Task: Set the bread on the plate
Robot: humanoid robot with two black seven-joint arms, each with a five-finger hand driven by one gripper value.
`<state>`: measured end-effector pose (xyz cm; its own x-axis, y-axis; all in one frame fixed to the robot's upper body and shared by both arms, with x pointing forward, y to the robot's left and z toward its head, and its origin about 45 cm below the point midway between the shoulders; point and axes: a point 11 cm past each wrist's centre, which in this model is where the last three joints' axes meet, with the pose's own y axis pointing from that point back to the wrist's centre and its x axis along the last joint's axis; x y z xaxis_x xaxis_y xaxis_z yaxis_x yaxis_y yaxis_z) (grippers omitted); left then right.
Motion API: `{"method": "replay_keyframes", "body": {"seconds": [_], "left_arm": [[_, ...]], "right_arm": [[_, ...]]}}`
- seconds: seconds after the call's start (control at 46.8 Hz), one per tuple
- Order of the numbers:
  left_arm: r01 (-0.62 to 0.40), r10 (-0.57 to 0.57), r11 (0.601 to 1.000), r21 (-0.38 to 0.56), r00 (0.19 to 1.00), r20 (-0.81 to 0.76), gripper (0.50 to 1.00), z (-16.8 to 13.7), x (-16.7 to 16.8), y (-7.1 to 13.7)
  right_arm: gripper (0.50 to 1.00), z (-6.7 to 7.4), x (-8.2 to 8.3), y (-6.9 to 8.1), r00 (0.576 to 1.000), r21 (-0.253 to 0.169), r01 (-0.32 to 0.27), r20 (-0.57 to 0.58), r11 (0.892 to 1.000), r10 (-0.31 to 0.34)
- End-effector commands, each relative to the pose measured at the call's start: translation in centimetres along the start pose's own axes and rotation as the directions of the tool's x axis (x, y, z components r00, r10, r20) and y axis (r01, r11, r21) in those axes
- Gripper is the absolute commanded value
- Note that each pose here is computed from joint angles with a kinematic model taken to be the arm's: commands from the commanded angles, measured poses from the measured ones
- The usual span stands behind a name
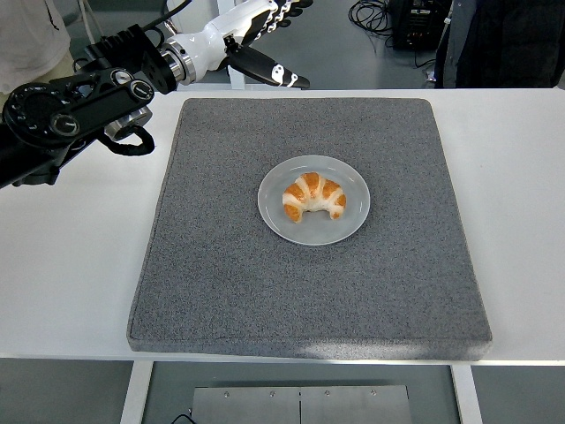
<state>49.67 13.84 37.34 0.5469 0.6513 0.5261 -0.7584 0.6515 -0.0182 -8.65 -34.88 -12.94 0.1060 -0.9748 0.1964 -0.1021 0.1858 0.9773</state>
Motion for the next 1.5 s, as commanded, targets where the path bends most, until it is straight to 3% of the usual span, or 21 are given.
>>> {"method": "replay_keyframes", "body": {"seconds": [0.0,0.214,0.427,0.577,0.94,1.239,1.474], "left_arm": [[-0.053,0.052,0.999,-0.006,0.997,-0.063,0.992,0.0,1.6,0.6],[-0.172,0.160,0.985,-0.012,0.935,-0.317,0.992,-1.1,3.1,1.3],[-0.297,0.270,0.954,0.038,0.796,-0.542,0.992,-4.3,3.9,2.0],[-0.324,0.305,0.943,0.079,0.743,-0.595,0.993,-6.9,3.9,2.5],[-0.359,0.337,0.923,0.136,0.586,-0.737,0.990,-9.4,0.9,1.7],[-0.408,0.374,0.892,0.193,0.427,-0.824,0.990,-11.9,0.8,2.1],[-0.405,0.372,0.890,0.211,0.374,-0.849,0.990,-12.9,-0.4,2.1]], "right_arm": [[1.000,0.0,0.0,0.0,1.000,0.000,-0.001,0.000,1.000,0.001],[1.000,0.0,0.0,0.0,1.000,0.000,-0.002,0.001,1.000,0.002],[1.000,-0.1,0.0,0.0,1.000,0.001,0.000,0.000,1.000,0.000],[1.000,0.0,0.0,0.0,1.000,0.000,0.000,0.000,1.000,0.000],[1.000,0.0,0.0,0.0,1.000,0.000,-0.001,0.000,1.000,0.001],[1.000,0.0,0.0,0.0,1.000,0.000,0.000,0.000,1.000,0.000],[1.000,0.0,0.0,0.0,1.000,0.000,0.000,0.000,1.000,0.000]]}}
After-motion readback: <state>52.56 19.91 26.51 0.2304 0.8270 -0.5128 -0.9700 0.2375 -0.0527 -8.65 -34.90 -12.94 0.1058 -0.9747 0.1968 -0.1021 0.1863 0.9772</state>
